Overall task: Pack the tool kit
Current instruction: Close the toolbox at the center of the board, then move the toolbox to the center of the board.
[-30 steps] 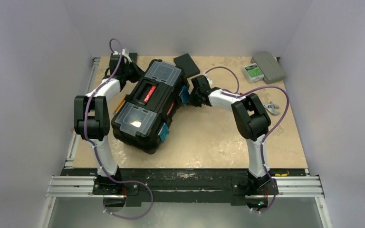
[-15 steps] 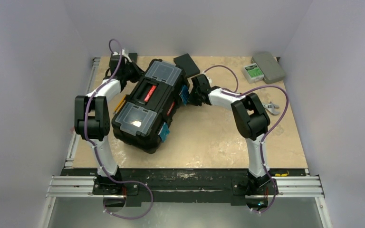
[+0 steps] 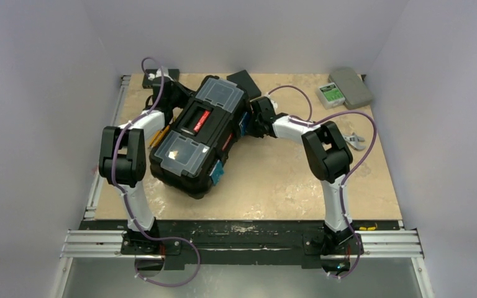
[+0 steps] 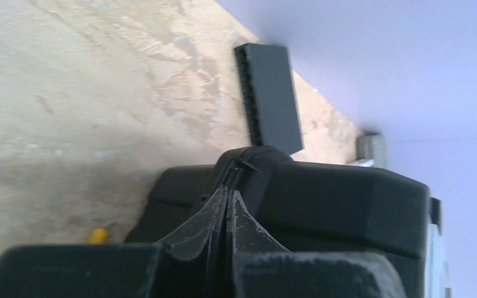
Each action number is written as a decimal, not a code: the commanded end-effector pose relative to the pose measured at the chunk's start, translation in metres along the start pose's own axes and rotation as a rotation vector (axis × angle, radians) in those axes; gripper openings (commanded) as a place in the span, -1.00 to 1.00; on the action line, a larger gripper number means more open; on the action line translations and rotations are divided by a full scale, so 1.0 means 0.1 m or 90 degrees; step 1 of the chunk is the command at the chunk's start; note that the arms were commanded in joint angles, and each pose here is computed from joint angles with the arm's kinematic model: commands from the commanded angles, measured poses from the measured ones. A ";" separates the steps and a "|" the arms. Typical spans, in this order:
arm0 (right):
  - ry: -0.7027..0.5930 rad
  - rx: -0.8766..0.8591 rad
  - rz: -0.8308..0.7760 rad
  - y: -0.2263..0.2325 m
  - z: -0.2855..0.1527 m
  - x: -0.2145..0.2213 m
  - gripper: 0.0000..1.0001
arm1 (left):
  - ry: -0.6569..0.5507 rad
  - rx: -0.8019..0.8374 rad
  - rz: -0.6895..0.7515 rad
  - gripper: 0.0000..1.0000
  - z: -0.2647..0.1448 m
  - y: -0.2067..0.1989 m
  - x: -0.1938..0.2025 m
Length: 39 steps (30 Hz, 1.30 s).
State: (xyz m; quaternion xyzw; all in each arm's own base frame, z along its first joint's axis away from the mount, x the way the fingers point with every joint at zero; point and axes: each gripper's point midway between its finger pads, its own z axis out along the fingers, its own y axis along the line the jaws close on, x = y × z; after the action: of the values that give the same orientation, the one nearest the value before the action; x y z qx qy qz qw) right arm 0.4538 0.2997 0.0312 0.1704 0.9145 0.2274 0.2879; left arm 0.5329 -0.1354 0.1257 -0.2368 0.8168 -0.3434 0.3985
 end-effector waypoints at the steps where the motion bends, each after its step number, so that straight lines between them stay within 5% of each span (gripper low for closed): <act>1: -0.075 -0.425 0.079 1.94 -0.66 -0.22 -1.00 | 0.490 0.108 0.060 -1.00 -0.53 -0.53 2.87; 13: -0.103 -0.378 0.074 1.74 -1.24 -0.39 -1.00 | 0.419 0.104 0.059 -1.00 -0.63 -0.62 2.38; 27: -0.144 -0.294 0.094 0.59 -1.95 -1.16 -1.00 | 0.332 0.159 -0.001 -1.00 -0.35 -1.19 1.99; 39: -0.195 -0.223 0.054 0.04 -2.39 -1.14 0.35 | 0.214 0.107 0.116 0.12 -0.89 -1.15 0.80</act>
State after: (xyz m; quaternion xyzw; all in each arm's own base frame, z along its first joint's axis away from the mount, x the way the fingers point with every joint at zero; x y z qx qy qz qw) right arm 0.4159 0.1912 0.2452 0.2074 0.8016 0.3817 0.4108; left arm 0.4312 -0.2756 0.1576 -0.0971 0.8575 -0.4356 0.2559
